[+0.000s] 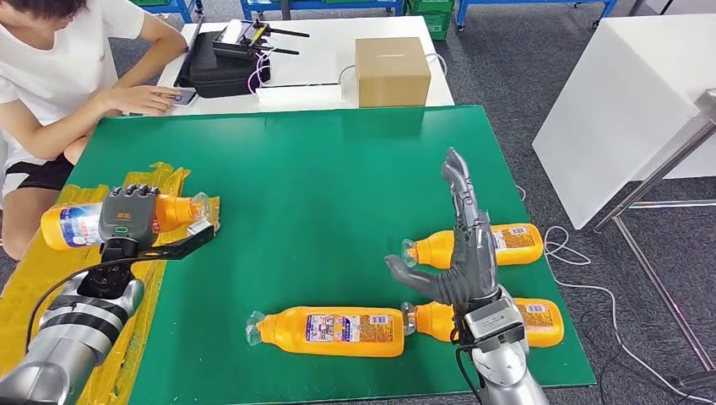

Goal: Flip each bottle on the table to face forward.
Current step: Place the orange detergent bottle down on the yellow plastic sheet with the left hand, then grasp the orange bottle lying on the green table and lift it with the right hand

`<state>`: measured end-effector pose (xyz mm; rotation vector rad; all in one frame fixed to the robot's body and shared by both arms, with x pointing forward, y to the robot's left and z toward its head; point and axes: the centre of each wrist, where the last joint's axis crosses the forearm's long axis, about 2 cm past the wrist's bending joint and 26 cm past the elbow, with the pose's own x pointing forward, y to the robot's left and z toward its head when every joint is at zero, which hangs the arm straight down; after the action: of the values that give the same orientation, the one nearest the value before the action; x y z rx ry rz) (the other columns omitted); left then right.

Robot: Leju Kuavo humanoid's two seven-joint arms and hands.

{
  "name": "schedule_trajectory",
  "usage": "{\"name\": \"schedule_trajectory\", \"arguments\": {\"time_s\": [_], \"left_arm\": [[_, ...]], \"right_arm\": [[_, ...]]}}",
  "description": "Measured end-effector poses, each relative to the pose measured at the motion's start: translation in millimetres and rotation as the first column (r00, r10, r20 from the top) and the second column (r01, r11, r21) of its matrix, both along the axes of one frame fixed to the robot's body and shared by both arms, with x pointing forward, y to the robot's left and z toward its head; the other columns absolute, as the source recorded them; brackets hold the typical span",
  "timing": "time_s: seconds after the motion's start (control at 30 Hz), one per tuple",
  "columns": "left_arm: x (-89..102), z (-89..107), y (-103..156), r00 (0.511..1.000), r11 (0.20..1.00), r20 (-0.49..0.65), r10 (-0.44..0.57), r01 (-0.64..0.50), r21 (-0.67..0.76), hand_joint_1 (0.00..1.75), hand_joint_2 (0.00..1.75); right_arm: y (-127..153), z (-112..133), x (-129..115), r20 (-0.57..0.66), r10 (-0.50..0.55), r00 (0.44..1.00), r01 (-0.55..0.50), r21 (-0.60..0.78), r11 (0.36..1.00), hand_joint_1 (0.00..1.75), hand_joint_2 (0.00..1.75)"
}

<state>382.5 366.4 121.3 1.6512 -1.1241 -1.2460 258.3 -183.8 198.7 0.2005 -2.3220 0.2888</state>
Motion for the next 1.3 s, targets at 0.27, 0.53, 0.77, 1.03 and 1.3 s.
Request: {"name": "schedule_trajectory", "arguments": {"time_s": [0.27, 0.53, 0.77, 1.03, 1.3], "left_arm": [[-14.9, -32.3, 35, 0.985, 0.997, -0.166, 0.044, -0.054, -0.057, 1.35, 1.75], [-26.0, -53.1, 30, 0.980, 0.963, -0.197, -0.038, -0.016, -0.270, 0.00, 1.75], [-25.6, -60.6, 6, 0.974, 0.916, -0.213, -0.072, -0.020, -0.400, 0.00, 1.75], [-30.3, -66.0, -10, 0.992, 0.872, -0.104, -0.067, 0.008, -0.489, 0.00, 1.75], [-28.3, -43.6, -21, 0.993, 0.910, 0.120, -0.023, 0.070, -0.410, 0.00, 1.75]], "right_arm": [[-7, -3, -3, 0.005, -0.009, 1.000, 0.009, -0.012, 1.000, 0.00, 1.75], [-9, -4, -2, -0.016, 0.045, 0.999, -0.045, 0.008, 0.999, 0.00, 1.75], [-8, -4, 2, -0.033, 0.061, 0.998, -0.062, -0.010, 0.998, 0.00, 1.75], [-7, -9, 3, -0.054, 0.059, 0.997, -0.061, -0.034, 0.998, 0.00, 1.75], [-6, -15, 3, -0.042, 0.007, 0.999, -0.012, -0.123, 0.992, 0.00, 1.75]]}}
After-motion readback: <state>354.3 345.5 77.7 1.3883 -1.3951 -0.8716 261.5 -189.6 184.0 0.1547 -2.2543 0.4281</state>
